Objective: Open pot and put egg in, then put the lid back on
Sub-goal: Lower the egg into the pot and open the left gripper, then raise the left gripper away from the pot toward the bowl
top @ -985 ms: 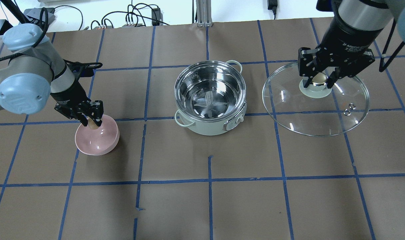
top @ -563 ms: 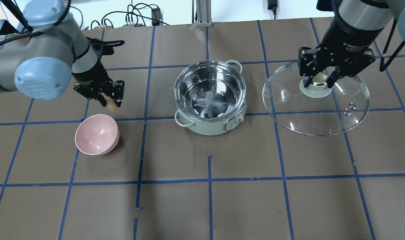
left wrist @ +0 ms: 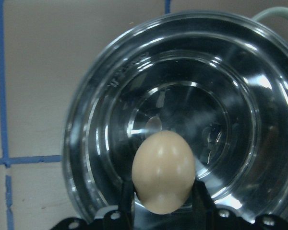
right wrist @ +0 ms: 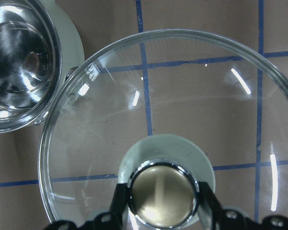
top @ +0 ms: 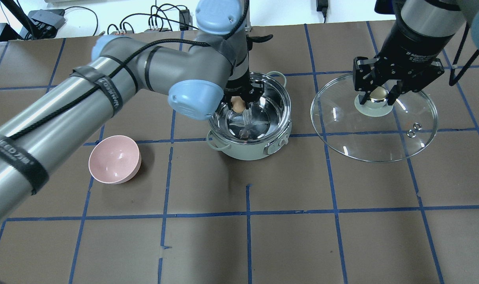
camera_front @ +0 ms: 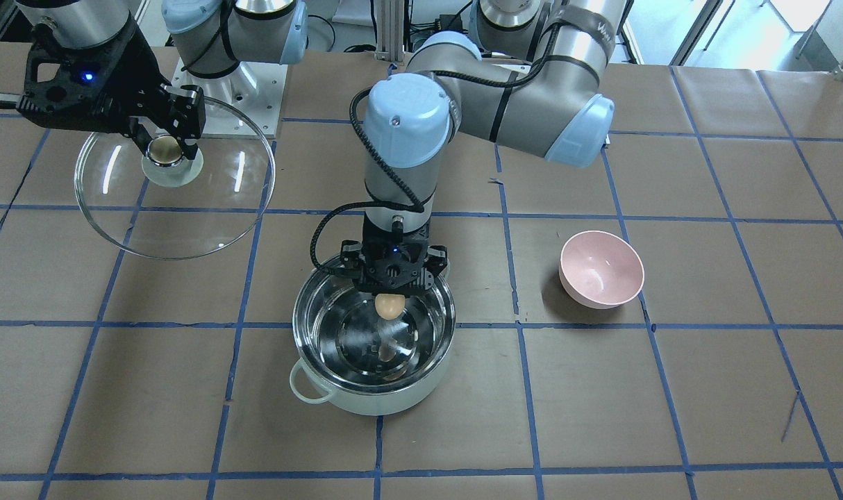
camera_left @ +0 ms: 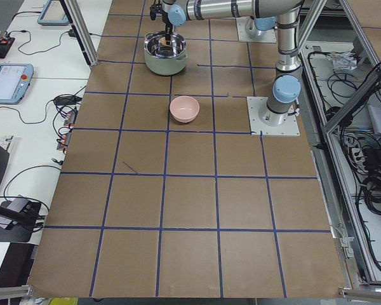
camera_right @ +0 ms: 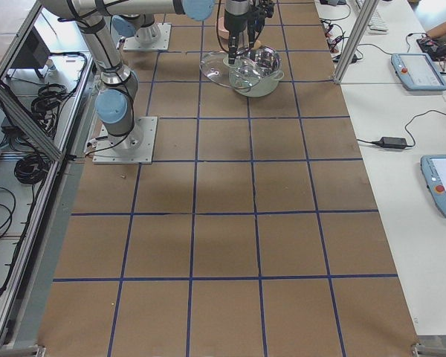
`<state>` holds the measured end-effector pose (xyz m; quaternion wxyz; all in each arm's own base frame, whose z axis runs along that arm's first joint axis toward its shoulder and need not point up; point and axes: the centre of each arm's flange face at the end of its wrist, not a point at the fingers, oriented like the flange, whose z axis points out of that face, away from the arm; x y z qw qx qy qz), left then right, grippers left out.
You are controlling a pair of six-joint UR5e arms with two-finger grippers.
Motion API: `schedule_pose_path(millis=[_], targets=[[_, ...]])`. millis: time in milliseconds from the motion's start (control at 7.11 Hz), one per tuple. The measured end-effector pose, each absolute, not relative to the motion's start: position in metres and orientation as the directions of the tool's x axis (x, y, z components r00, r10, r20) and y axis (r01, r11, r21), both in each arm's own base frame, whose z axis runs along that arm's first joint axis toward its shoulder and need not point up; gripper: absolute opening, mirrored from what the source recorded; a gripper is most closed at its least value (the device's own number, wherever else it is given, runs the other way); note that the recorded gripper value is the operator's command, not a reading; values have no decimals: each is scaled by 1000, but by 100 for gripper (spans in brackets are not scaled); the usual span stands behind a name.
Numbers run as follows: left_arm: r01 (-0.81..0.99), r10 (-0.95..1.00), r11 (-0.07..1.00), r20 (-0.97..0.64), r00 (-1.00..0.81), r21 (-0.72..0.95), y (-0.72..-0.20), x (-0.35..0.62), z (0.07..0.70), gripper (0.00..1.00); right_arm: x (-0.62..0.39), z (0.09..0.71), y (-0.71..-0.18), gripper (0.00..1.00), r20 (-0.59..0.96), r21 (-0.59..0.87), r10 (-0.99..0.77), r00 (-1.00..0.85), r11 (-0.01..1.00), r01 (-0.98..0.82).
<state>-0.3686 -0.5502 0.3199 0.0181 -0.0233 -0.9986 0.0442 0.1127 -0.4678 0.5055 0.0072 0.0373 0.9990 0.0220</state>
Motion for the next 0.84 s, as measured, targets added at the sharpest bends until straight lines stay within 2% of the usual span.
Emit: schedule_pose_path(millis=[141,281,563,844], targets=[[55,58,995,31,-998,-77,-552,-378,301,89,113,505,-468,24,-13,45,75,-997,996,75],[61,64,995,27,-998,-76,-553,-380,296,98,113,506,-467,24,-12,44,75,-997,996,75],[99,101,992,20,-995,-84,-547,-370,322,98,113,508,-466,24,-12,40,75,-997,996,74],[125,125,992,0,-992,-35,-522,-312,391,98,114,507,-465,24,-14,40,74,-997,996,74]])
